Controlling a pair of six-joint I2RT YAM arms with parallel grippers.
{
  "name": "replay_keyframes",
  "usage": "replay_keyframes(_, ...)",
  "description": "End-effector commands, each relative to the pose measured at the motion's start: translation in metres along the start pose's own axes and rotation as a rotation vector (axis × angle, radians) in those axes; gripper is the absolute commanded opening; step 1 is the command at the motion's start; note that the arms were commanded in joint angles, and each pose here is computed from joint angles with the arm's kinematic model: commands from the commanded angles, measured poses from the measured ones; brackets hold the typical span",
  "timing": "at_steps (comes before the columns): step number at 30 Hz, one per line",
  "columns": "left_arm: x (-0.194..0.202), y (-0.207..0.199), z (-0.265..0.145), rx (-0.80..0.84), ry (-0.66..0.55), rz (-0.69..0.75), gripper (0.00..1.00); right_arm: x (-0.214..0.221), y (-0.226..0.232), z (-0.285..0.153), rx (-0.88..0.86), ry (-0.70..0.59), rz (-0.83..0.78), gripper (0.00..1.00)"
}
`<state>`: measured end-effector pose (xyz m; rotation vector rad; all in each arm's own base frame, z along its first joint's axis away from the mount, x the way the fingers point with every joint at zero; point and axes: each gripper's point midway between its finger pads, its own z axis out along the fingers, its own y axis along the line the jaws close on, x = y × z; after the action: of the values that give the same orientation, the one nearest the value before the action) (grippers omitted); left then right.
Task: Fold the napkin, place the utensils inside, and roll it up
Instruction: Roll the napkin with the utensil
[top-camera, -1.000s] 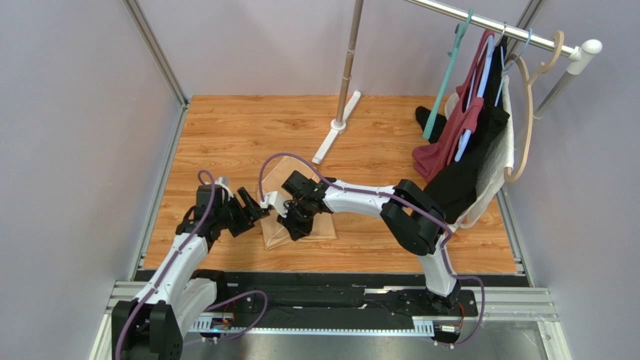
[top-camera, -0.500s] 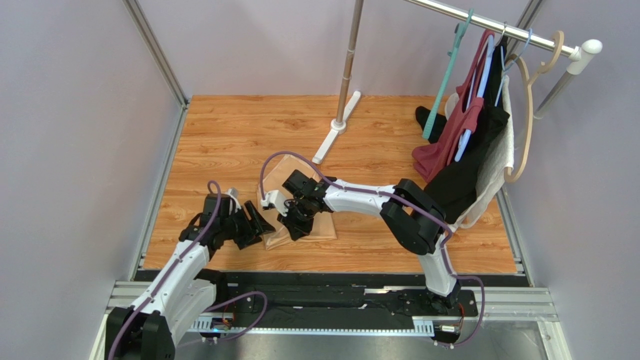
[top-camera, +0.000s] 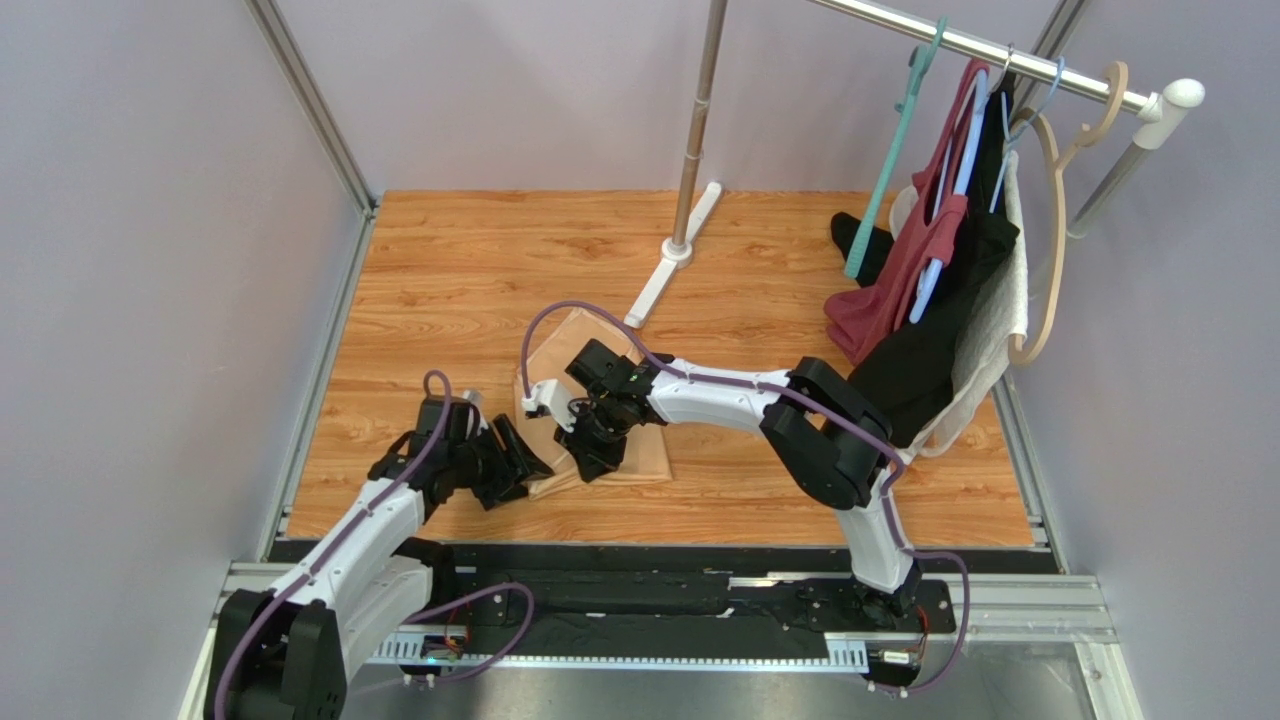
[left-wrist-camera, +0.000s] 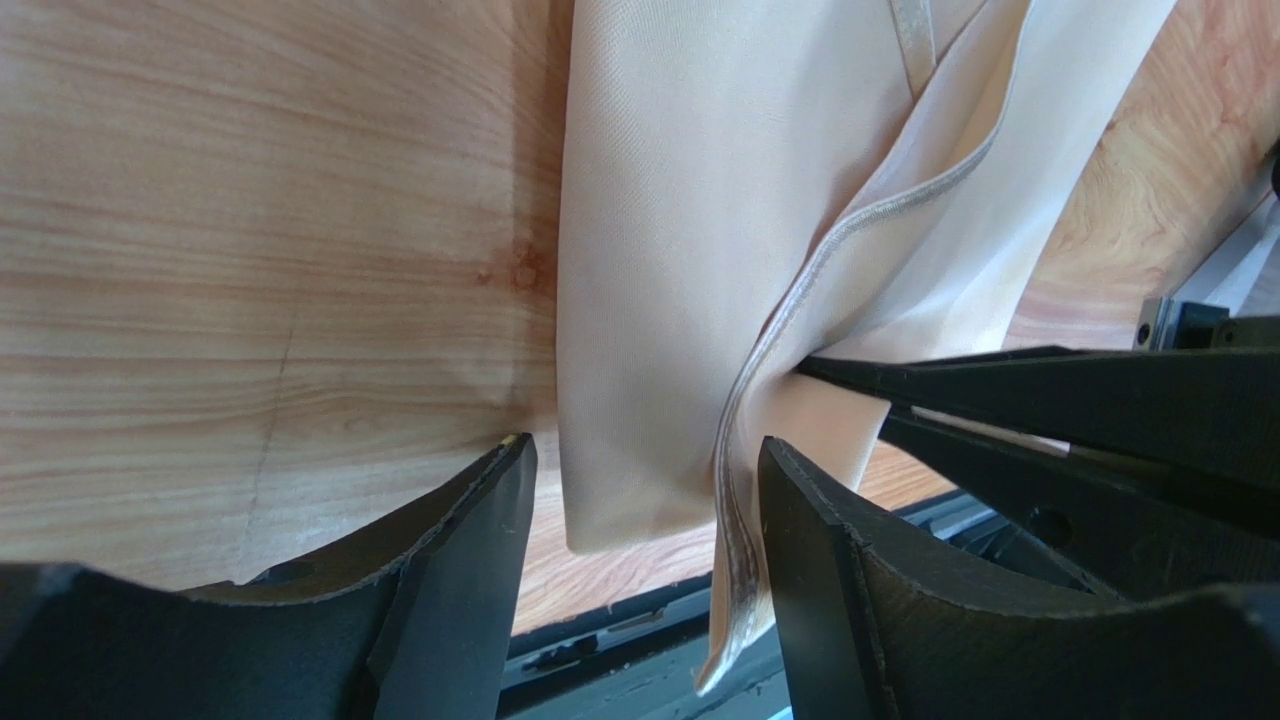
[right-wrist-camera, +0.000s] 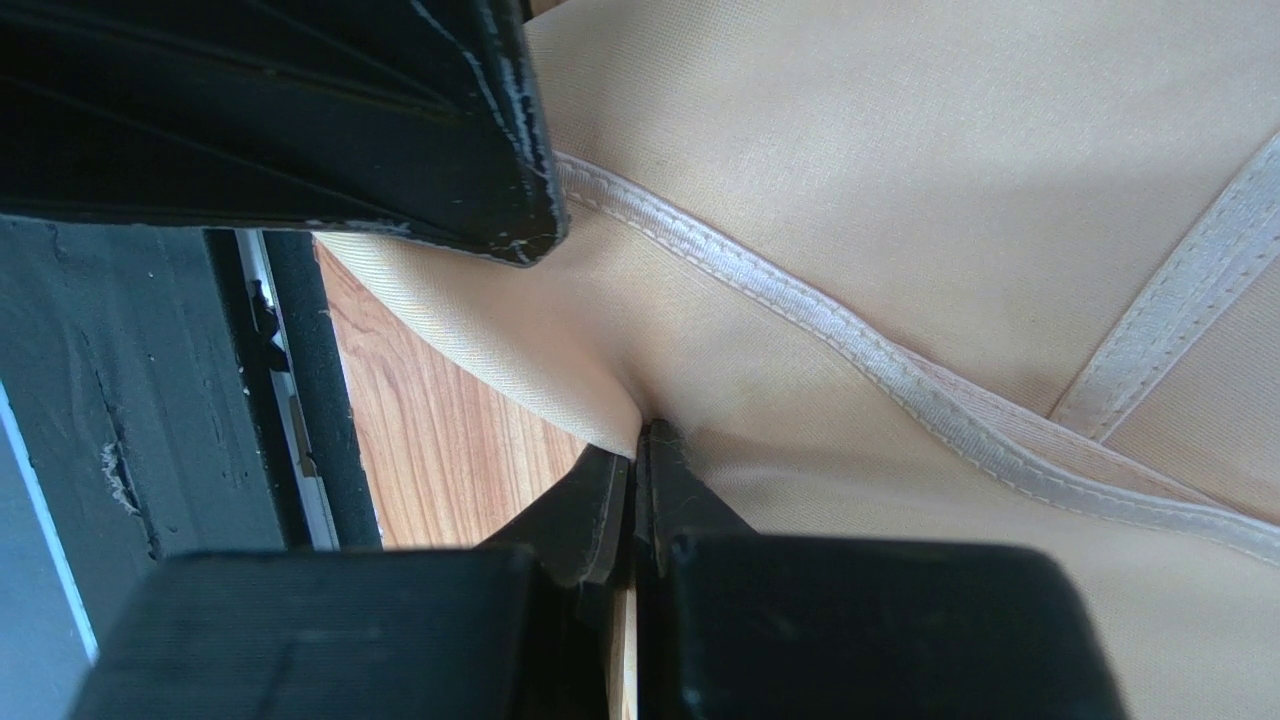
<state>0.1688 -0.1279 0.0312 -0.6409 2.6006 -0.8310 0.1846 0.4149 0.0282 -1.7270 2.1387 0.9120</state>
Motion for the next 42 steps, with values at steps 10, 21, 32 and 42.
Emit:
replay_keyframes(10,-0.009,-0.012,0.012,0.039,0.013,0.018,0.57,-0.003,0.0,0.005,-0.021,-0.023,0.008,0.0)
replay_keyframes(21,-0.006,-0.011,0.017,0.039,0.042,0.025,0.42,-0.004,0.0,0.007,-0.029,-0.029,0.012,0.0)
replay_keyframes(32,-0.01,-0.014,0.015,0.012,0.064,0.071,0.27,-0.008,-0.004,0.005,-0.001,-0.05,-0.016,0.0)
replay_keyframes(42,-0.004,-0.011,0.019,-0.019,0.147,0.067,0.07,-0.018,-0.004,-0.002,0.027,-0.117,-0.052,0.0)
